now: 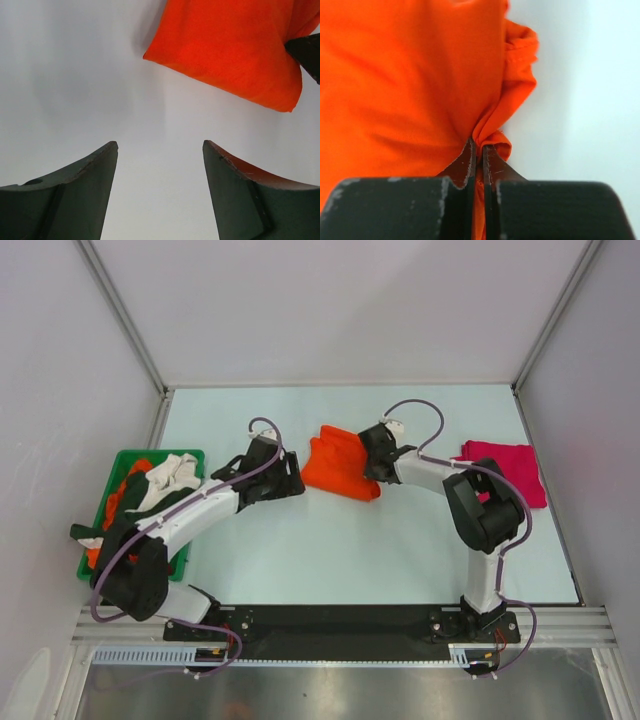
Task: Fold and stack the t-shirts
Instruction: Put the neatly folded tshirt into the corner of the board with the right arm
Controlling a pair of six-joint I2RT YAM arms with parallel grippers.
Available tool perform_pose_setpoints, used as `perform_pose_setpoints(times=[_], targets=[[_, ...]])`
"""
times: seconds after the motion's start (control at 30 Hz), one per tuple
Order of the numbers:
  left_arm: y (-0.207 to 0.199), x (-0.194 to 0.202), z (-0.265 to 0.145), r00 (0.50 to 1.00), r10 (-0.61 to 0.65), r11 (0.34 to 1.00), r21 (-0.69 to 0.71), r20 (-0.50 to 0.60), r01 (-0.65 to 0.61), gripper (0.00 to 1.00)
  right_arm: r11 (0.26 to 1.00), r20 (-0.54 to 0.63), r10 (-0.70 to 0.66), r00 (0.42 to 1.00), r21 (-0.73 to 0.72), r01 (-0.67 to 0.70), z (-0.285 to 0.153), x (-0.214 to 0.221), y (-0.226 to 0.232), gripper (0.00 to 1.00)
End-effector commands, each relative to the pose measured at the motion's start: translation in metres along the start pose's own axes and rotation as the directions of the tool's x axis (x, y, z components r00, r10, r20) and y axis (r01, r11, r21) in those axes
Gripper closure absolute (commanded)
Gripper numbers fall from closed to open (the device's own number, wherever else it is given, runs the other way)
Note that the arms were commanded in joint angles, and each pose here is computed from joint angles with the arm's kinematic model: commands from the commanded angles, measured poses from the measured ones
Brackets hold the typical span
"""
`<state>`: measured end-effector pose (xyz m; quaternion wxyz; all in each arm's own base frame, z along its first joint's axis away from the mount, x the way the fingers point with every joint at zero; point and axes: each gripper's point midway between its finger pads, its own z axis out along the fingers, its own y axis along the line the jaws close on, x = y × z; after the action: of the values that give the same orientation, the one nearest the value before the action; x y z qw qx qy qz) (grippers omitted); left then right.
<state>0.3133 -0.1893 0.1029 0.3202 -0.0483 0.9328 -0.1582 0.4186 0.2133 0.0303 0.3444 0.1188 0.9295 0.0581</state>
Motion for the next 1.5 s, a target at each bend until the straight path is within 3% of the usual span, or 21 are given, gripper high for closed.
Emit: perform_pose_setpoints(times=[0.0,0.43,1.17,1.47], targets=[[-0.008,-0.005,-0.012,0.999,-0.017,0.999,0.036,0.034,0.016,0.25,0.993,0.029,-0.090,0.996,0.073,0.088,-0.029,-0.018,-0.010,1.00],[-0.008,-0.001,-0.017,0.999,-0.011,0.999,0.045,0.031,0.009,0.26,0.951,0.191,-0.266,0.945,0.211,0.226,-0.099,-0.085,-0.006,1.00],[-0.005,0.019,-0.028,1.000,-0.015,0.997,0.083,0.019,0.013,0.27,0.939,0.373,-0.167,0.913,0.344,0.031,-0.209,-0.172,-0.100,1.00],[-0.007,0.029,-0.028,1.000,-0.014,0.996,0.088,0.007,0.013,0.26,0.924,0.388,-0.127,0.913,0.380,-0.033,-0.222,-0.182,-0.143,1.00]])
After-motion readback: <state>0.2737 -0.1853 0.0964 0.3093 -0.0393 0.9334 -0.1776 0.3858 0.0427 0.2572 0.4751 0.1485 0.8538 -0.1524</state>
